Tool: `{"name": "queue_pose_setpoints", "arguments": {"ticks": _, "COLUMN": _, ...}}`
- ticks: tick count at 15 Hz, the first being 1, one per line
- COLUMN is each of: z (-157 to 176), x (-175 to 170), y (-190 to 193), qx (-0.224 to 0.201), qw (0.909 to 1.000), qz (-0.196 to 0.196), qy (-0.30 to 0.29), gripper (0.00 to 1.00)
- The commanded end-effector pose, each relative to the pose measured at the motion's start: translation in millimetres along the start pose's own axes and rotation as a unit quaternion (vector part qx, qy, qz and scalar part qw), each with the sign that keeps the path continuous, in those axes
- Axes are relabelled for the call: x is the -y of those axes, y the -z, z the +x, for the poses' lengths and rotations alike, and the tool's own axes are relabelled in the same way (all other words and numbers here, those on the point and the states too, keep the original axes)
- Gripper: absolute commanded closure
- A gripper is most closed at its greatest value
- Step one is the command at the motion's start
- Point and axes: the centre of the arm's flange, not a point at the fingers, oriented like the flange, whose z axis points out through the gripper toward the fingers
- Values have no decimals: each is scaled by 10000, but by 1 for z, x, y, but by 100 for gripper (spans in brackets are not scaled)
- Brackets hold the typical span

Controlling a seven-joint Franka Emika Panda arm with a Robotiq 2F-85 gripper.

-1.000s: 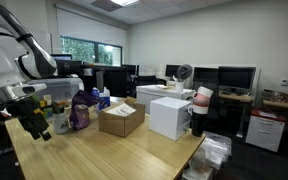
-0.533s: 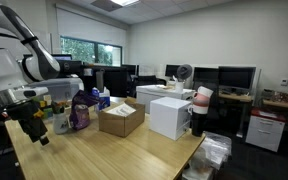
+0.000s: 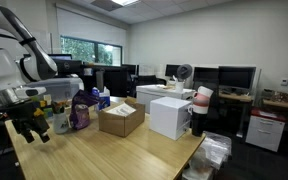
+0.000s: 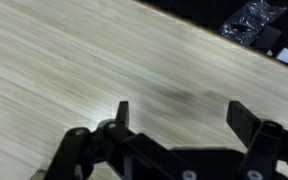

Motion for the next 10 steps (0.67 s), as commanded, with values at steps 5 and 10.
{"name": "queue_pose_setpoints", "arguments": {"ticks": 5, "z": 24, "x": 4, "y": 77, "qx": -99, "qw": 9873, "qz": -498, "qy": 1503, "gripper": 0}}
{"name": "queue_pose_setpoints", "arguments": {"ticks": 10, "z": 35, "x": 14, "y": 80, "qx": -55, "qw": 9661, "qz": -878, "qy": 2426, "gripper": 0}}
